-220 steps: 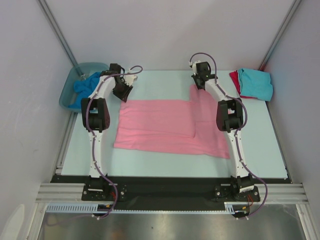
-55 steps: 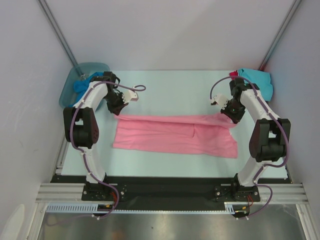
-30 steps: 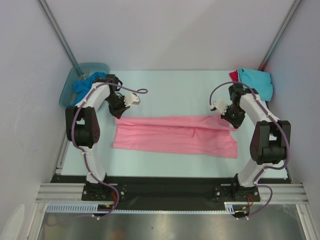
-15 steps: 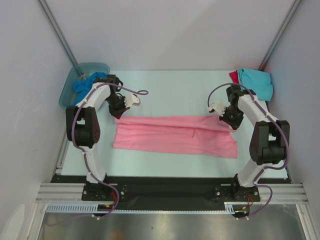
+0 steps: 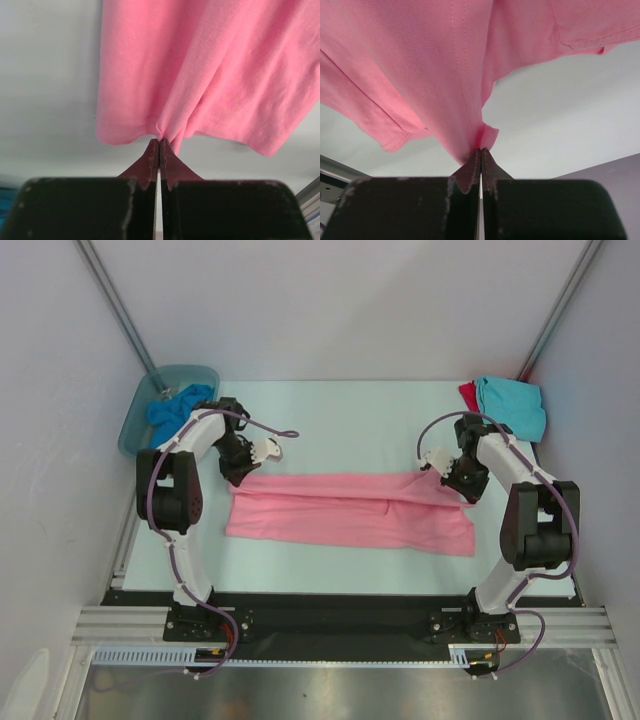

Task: Fold and stack the t-shirts
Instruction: Fold the tshirt

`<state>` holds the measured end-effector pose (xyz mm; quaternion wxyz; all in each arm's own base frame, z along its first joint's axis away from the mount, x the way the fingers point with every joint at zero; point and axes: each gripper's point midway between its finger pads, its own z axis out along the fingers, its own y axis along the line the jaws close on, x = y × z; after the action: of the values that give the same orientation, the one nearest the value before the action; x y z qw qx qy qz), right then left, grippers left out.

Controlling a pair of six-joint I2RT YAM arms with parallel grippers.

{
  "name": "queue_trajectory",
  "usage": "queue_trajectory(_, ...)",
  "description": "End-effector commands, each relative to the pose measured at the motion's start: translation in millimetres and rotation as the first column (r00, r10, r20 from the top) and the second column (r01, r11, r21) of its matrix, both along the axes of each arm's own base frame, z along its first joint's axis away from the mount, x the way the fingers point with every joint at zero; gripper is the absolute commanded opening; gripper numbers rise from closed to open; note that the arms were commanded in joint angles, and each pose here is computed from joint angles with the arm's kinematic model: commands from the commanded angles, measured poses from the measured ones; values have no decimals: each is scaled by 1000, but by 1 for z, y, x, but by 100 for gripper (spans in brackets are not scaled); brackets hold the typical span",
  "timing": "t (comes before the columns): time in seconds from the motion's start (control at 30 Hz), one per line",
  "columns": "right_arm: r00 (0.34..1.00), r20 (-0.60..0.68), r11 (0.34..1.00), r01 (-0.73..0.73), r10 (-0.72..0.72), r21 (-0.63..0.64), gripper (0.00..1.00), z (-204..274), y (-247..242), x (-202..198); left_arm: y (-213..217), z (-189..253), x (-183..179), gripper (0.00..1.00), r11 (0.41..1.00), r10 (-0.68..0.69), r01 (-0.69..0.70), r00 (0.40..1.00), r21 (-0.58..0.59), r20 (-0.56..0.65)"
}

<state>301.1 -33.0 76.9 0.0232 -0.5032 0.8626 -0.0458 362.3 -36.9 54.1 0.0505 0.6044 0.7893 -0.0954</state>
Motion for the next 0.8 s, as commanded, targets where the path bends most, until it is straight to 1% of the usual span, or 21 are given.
queue_trajectory(0.0,1000,30,999,-5,6,-46,0,11,-13,-1,4,0,-3,0,999,-40,40,999,24,-7)
queue_trajectory(0.37,1000,17,999,2,-1,-43,0,4,-13,-2,6,-4,-5,0,998,-43,44,999,39,-21)
queue_trajectory(0.77,1000,-13,1000,-14,13,-17,0,-14,7,0,1,-8,-5,0,998,-51,52,998,44,-31)
